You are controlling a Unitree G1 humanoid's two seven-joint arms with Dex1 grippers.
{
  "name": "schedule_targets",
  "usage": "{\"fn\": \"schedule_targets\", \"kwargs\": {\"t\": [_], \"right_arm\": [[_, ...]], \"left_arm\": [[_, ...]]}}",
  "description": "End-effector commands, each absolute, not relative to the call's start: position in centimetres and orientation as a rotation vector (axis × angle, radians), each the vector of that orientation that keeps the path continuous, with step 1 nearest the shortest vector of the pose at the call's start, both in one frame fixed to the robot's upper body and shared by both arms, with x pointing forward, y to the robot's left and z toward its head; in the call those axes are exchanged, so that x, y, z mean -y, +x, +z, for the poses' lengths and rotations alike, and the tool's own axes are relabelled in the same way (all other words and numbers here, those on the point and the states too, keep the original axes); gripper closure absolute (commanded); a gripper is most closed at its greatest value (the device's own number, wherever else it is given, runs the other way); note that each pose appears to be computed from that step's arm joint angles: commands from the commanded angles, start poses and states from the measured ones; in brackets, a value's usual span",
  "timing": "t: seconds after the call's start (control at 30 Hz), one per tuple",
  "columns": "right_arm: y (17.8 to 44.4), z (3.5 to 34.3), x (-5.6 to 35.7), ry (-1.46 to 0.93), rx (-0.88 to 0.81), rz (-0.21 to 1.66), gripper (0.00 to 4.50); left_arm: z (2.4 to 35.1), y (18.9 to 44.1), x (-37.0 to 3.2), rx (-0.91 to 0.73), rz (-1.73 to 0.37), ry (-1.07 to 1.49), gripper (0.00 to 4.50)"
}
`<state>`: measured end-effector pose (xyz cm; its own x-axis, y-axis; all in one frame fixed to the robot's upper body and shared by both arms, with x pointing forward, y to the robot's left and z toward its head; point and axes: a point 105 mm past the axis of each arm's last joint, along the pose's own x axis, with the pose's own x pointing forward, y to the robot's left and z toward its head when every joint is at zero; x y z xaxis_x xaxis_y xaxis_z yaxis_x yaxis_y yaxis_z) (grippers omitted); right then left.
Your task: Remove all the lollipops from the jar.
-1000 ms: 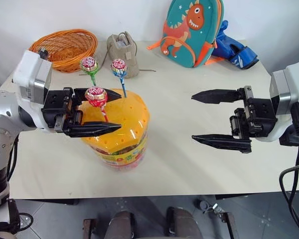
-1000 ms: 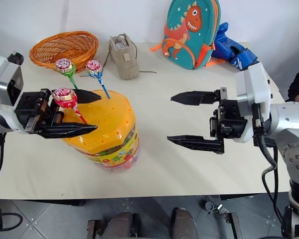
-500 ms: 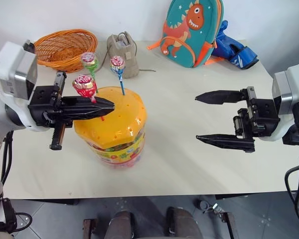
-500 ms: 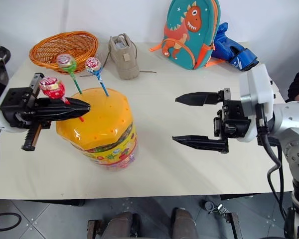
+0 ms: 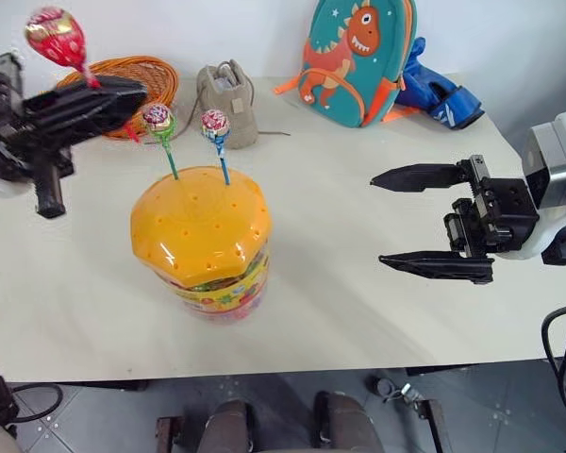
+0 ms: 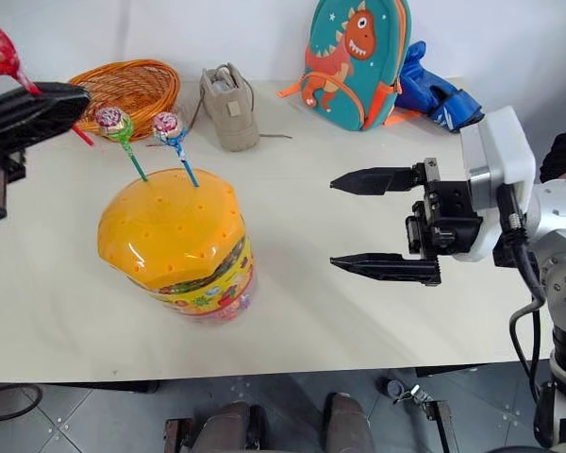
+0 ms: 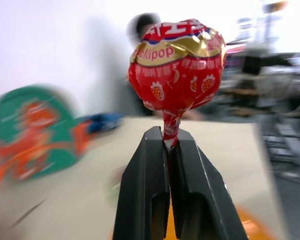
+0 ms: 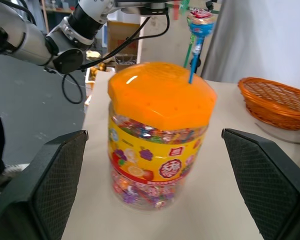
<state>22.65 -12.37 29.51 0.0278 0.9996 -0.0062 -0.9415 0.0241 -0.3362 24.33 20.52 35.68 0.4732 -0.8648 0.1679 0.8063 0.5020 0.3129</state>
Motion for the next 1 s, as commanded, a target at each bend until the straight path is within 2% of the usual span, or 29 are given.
{"fn": "schedule_targets", "kwargs": {"t": [0.03, 0.13, 0.27, 0.33, 0.53, 0.67, 0.77, 1.0], "right_arm": [[21.7, 29.6, 11.6, -0.257, 0.269, 1.59, 0.0], [21.6, 29.4, 11.4, -0.256, 0.263, 1.607, 0.0], [22.1, 28.8, 10.8, -0.244, 0.252, 1.631, 0.0], [22.2, 28.6, 10.6, -0.245, 0.245, 1.639, 0.0], [22.3, 28.4, 10.1, -0.233, 0.24, 1.647, 0.0], [22.0, 28.1, 9.8, -0.216, 0.228, 1.644, 0.0], [22.0, 28.0, 9.7, -0.21, 0.224, 1.632, 0.0], [22.3, 28.2, 10.0, -0.222, 0.224, 1.597, 0.0]], "left_arm": [[35.4, 24.7, -23.7, 0.295, -0.865, 0.211, 4.45], [34.6, 25.0, -25.2, 0.251, -0.788, 0.197, 4.45], [27.4, 27.1, -31.2, -0.018, -0.461, 0.101, 4.45], [24.2, 27.6, -31.5, -0.146, -0.414, 0.025, 4.45], [17.7, 27.8, -31.3, -0.392, -0.332, -0.012, 4.45], [15.6, 27.9, -31.3, -0.503, -0.3, -0.041, 4.45], [15.5, 28.3, -31.1, -0.53, -0.283, -0.048, 3.78], [16.5, 28.5, -30.9, -0.528, -0.287, -0.026, 1.6]]}}
